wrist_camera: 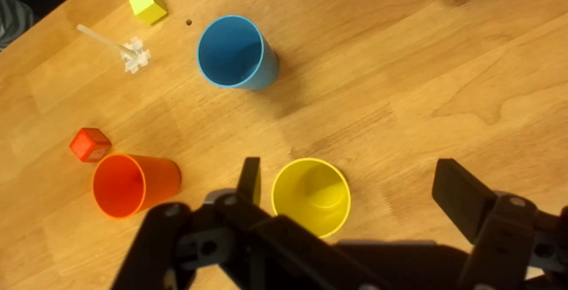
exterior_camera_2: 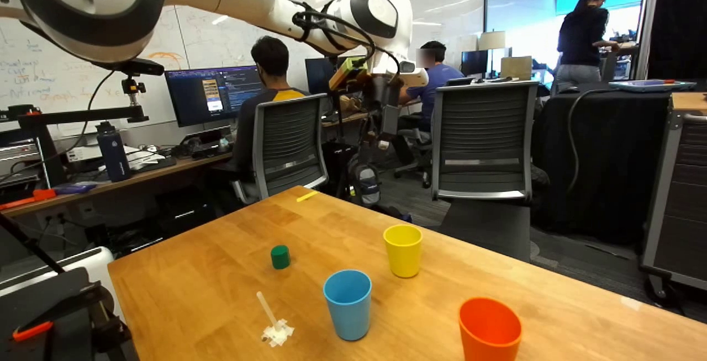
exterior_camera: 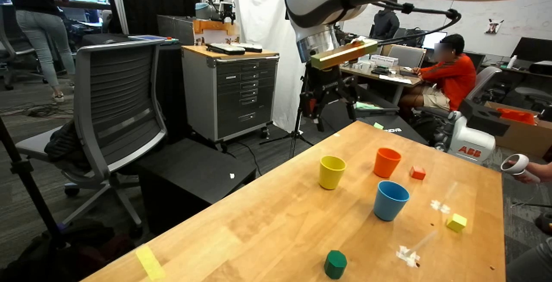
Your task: Stack the cups into the blue cup
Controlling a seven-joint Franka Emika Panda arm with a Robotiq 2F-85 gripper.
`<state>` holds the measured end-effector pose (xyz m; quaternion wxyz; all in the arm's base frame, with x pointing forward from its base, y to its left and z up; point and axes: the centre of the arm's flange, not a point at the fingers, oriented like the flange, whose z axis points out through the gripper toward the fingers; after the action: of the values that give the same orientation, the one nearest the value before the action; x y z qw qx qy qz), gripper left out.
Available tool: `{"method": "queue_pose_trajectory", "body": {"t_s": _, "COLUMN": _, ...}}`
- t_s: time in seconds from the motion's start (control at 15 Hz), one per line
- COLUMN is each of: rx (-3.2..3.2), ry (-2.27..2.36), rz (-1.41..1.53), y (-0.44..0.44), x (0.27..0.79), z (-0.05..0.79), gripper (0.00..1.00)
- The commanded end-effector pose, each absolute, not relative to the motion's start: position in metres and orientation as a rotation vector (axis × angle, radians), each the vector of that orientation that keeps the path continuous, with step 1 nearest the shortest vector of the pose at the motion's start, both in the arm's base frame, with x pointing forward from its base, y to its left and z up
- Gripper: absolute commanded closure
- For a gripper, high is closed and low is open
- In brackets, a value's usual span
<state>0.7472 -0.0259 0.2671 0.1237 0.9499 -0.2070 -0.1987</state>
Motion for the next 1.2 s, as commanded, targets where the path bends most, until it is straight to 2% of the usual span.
{"method": "queue_pose_trajectory", "body": {"t_s": 0.0, "rx": 2.708, "ry": -0.645, "rz": -0.583, "y": -0.033, "x": 0.816, "z": 0.258, "gripper": 0.0}}
{"method": "queue_pose_trajectory", "body": {"t_s": 0.53, "rx": 2.669, "ry": -0.644, "rz": -0.652, "y": -0.044, "x": 0.821, "z": 0.232, "gripper": 0.0}}
{"method": "queue_pose_trajectory", "body": {"t_s": 0.73, "rx": 2.681, "ry": -0.548, "rz": -0.823, "y": -0.035, "x": 0.807, "z": 0.25, "gripper": 0.0}}
{"method": "queue_pose_trajectory", "body": {"t_s": 1.13, "rx": 2.734, "ry": -0.541, "rz": -0.927, "y": -0.036, "x": 0.771, "z": 0.332, "gripper": 0.0}}
